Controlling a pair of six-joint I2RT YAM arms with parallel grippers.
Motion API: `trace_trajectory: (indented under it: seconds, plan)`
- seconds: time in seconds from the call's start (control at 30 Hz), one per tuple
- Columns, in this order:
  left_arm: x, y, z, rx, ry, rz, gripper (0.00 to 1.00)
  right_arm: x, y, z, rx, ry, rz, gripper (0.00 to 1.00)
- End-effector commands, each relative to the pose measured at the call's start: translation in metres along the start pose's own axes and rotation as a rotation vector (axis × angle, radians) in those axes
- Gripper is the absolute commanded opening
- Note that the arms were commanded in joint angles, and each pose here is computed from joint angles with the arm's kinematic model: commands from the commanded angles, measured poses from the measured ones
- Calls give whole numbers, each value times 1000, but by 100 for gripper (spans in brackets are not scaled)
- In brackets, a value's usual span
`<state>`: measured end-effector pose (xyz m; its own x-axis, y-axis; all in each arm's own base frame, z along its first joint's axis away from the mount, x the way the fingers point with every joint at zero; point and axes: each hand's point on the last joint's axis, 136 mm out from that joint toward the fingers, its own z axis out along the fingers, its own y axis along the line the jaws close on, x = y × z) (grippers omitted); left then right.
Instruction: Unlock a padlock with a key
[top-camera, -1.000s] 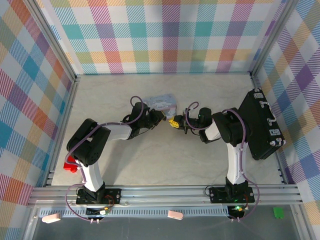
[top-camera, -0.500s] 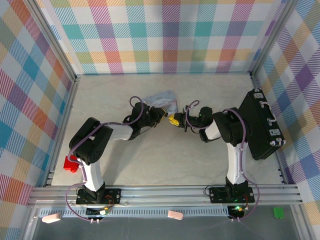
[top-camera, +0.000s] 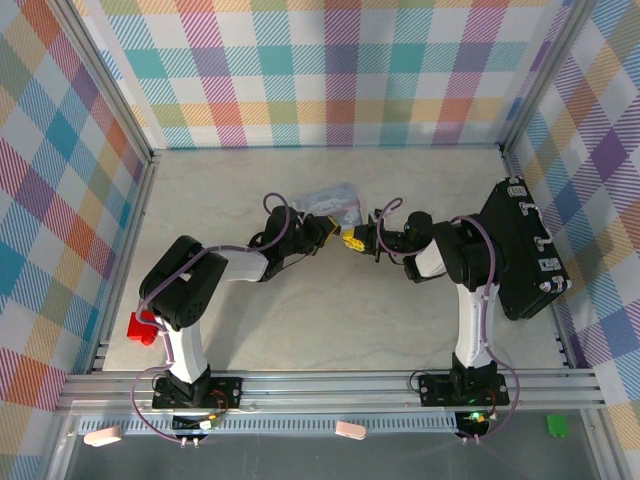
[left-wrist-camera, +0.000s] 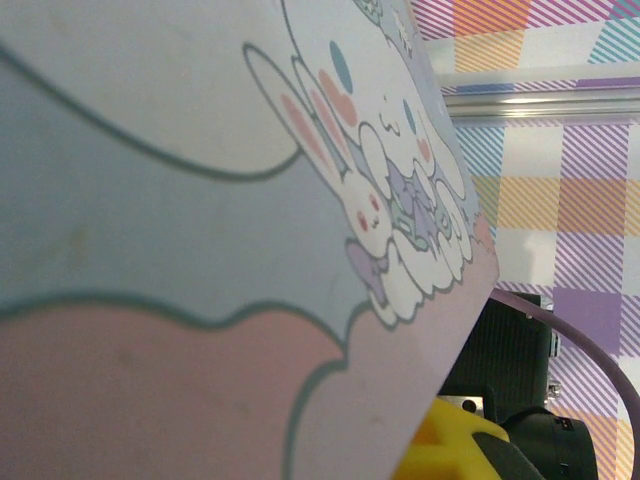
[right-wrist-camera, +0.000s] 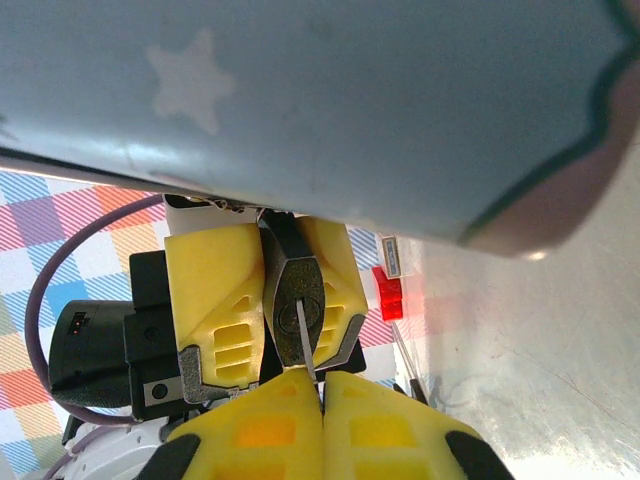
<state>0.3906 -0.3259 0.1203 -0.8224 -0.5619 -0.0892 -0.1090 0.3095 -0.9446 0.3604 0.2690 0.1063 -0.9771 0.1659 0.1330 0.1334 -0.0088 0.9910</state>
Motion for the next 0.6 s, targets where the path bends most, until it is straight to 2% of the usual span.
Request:
trace_trajectory:
  seconds: [0.0, 0.57]
  plan:
    - [153, -98, -31, 350, 559, 190, 0, -23, 5, 7, -20, -129, -15, 0]
    - [127, -76, -31, 294, 453, 173, 0, -30, -7, -16, 0, -195, 9, 0]
